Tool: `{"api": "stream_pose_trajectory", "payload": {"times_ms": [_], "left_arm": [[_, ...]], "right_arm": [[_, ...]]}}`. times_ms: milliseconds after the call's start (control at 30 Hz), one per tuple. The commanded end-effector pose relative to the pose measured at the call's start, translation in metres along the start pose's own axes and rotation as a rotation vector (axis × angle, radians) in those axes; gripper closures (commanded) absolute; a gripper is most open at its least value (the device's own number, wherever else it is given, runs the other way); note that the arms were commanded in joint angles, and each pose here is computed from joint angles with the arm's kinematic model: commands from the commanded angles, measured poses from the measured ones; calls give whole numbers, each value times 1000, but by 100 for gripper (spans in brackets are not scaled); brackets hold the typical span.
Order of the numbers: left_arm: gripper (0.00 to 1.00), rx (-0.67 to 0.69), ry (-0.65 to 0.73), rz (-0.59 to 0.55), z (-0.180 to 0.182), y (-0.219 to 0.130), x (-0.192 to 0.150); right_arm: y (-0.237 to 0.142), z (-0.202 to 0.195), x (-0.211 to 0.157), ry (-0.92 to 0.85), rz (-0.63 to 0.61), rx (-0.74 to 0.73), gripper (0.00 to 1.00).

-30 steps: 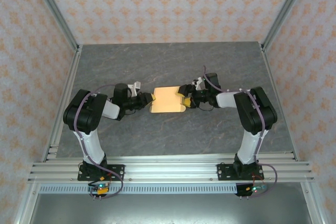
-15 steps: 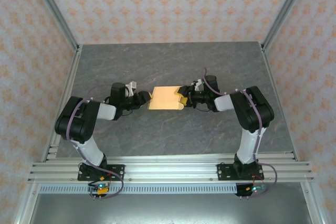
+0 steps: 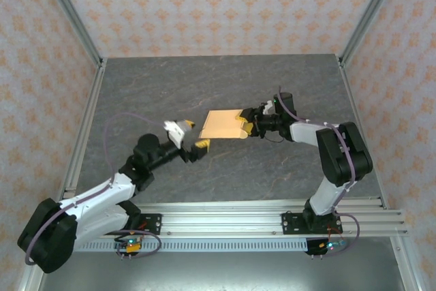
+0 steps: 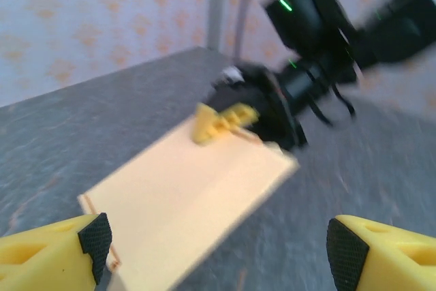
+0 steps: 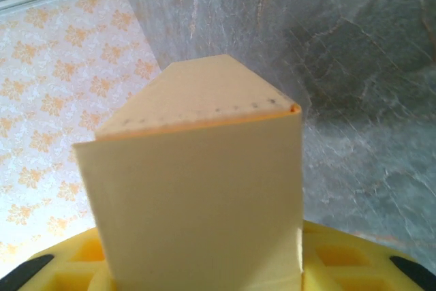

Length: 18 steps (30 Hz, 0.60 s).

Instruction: Fold the paper box

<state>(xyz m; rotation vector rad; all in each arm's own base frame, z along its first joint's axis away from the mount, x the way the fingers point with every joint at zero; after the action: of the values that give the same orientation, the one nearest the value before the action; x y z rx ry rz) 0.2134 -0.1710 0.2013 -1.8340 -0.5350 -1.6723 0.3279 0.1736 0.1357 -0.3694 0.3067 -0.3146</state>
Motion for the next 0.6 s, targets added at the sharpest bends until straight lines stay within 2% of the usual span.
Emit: {"api": "stream_pose_trajectory", "payload": {"times_ms": [0,100,167,333,400,567], "left_arm": [[15,66,390,137,2,3,-14],[15,74,483,161,3,0,-24],[15,38,543,221,1,-2,-33],[16,-13,563,294,-1,8,-50],[17,8,577,315,0,14,-53],[18,8,573,292,-1,27,-55]], "right_arm": [[-9,8,-14,47,82,-35,58],[-15,8,-19,80,127,-55,58],[-22,6,-21,98,139,-81,58],[-28,7,-23,116,150,-92,58],[-28,7,-23,124,151,-92,58],[-26,4,-23,156,162,-90,58]]}}
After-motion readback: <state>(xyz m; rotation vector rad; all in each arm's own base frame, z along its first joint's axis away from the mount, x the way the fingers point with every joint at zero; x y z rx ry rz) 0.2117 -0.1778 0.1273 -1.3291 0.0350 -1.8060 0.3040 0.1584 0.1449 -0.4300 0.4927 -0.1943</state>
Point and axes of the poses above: each hand's point on the last joint's axis, 136 mm out from that joint toward the fingers, its own y axis out along the fingers, its own z axis along the line the jaws close on, x = y × z, the point moved 7 cm from there along -y, back along the fingers, and after that the axes turned 2 degrees about -y, right-handed, at the moved point
